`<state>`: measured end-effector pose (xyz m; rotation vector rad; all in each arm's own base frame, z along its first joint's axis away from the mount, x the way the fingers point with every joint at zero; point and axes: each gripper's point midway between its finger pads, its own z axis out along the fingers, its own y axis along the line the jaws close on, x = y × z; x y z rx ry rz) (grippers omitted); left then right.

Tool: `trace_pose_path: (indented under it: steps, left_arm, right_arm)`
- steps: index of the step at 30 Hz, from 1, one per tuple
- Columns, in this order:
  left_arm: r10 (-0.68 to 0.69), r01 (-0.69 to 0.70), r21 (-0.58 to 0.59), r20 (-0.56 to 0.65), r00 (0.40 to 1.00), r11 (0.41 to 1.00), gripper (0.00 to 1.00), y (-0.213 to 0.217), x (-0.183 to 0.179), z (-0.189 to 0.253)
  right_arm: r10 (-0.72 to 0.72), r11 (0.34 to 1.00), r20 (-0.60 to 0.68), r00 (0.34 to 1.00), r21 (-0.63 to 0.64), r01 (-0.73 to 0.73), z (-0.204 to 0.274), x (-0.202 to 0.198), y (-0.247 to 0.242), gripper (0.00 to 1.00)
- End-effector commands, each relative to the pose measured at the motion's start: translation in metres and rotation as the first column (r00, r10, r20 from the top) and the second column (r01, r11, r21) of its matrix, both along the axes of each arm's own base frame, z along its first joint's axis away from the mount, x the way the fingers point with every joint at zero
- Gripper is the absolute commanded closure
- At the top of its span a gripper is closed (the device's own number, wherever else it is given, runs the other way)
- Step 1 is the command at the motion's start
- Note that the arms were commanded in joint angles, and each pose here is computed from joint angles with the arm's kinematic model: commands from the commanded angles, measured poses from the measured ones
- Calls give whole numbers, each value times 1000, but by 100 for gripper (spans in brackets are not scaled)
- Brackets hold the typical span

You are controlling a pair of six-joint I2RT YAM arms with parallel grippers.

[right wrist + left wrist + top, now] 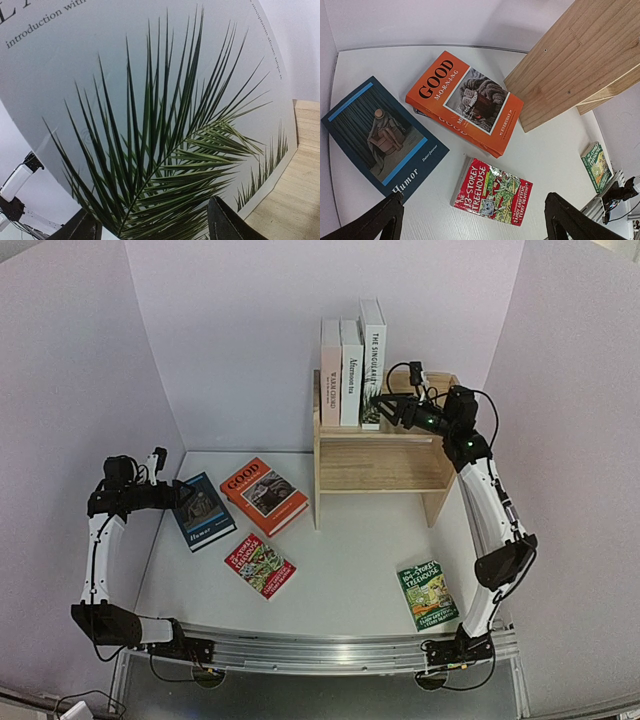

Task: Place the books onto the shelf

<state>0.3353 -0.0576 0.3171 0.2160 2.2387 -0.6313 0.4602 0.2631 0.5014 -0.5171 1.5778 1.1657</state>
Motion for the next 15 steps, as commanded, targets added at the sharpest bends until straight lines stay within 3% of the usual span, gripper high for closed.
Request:
trace_pose_path:
  steps: [1, 9, 15]
  left_arm:
    - [-12, 12, 9, 22, 1000, 1000, 2, -1, -1, 4]
    - [-17, 17, 7, 17, 1000, 1000, 2, -2, -1, 1]
    - [-14, 14, 8, 18, 1000, 1000, 2, -2, -1, 1]
  right_arm:
    - [-43, 999, -49, 998, -25, 42, -28, 22, 0, 30]
    - [-103, 993, -46, 994, -62, 100, -43, 25, -6, 29]
    - [-98, 995, -23, 995, -15, 98, -35, 31, 3, 31]
